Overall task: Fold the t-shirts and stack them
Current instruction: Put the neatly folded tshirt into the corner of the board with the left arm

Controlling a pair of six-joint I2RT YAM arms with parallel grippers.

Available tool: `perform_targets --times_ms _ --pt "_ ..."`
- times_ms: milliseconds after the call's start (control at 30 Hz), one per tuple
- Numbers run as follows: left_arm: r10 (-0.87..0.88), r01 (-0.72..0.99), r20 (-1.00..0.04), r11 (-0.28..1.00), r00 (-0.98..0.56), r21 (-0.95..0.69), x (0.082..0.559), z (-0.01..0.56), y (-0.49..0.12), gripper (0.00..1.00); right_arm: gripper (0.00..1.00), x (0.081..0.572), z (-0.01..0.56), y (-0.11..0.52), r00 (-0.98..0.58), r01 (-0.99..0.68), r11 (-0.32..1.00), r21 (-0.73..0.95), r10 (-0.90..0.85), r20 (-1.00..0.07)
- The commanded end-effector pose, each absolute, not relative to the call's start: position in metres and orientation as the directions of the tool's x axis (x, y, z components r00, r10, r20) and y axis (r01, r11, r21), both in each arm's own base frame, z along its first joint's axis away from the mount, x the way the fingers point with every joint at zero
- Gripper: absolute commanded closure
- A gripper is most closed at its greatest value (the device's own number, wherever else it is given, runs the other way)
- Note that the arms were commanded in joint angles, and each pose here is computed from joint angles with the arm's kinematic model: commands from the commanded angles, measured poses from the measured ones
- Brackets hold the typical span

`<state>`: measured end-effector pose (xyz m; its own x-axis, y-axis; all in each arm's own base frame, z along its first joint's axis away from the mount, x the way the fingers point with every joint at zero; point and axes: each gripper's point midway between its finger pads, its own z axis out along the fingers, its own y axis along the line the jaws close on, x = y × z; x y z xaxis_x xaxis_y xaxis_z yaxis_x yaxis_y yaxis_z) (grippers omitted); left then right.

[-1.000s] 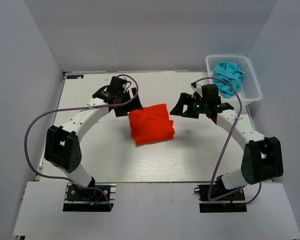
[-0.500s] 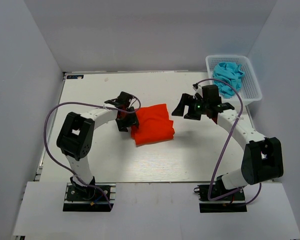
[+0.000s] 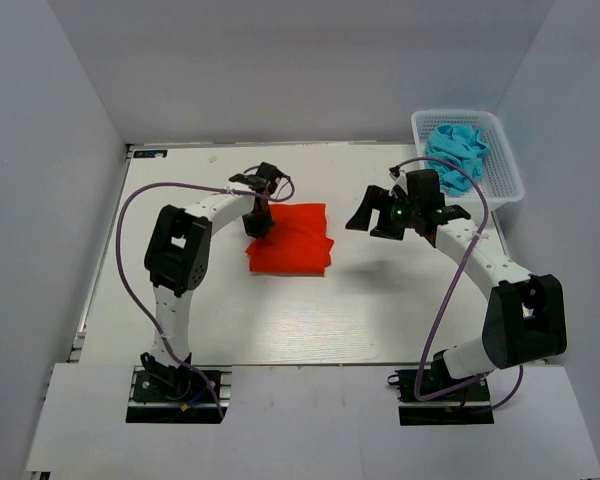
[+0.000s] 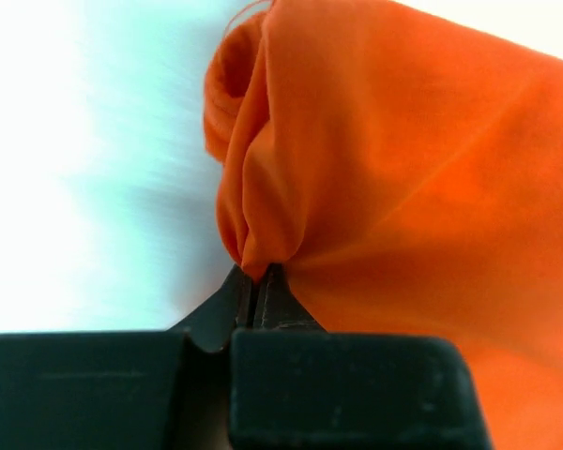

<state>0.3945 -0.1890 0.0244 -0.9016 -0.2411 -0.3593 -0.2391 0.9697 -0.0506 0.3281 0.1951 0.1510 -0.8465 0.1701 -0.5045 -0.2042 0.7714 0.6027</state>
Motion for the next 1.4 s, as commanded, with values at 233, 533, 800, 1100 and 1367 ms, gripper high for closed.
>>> perform_targets --times_ms 233,533,800,1100,1367 --pt "-0.055 -0.277 -0.558 0.905 -0.828 0.322 0.468 0.113 -0.058 1.00 0.09 0.341 0.158 0.184 -0.818 -0.183 0.793 0.582 0.206 -0.538" --pt "0.006 -0.312 -0.633 0.866 -0.774 0.390 0.532 0.146 0.042 1.00 0.09 0.350 0.155 0.188 -0.843 -0.151 0.772 0.617 0.226 -0.489" --pt "0.074 -0.321 -0.685 0.843 -0.724 0.431 0.591 0.156 0.117 1.00 0.09 0.371 0.167 0.186 -0.838 -0.153 0.778 0.609 0.224 -0.497" --pt "0.076 -0.379 -0.777 0.841 -0.625 0.387 0.624 0.166 0.157 1.00 0.09 0.380 0.158 0.194 -0.873 -0.139 0.750 0.647 0.216 -0.438" --pt "0.056 -0.390 -0.790 0.846 -0.611 0.362 0.634 0.150 0.173 1.00 0.09 0.379 0.156 0.199 -0.880 -0.144 0.732 0.666 0.213 -0.424"
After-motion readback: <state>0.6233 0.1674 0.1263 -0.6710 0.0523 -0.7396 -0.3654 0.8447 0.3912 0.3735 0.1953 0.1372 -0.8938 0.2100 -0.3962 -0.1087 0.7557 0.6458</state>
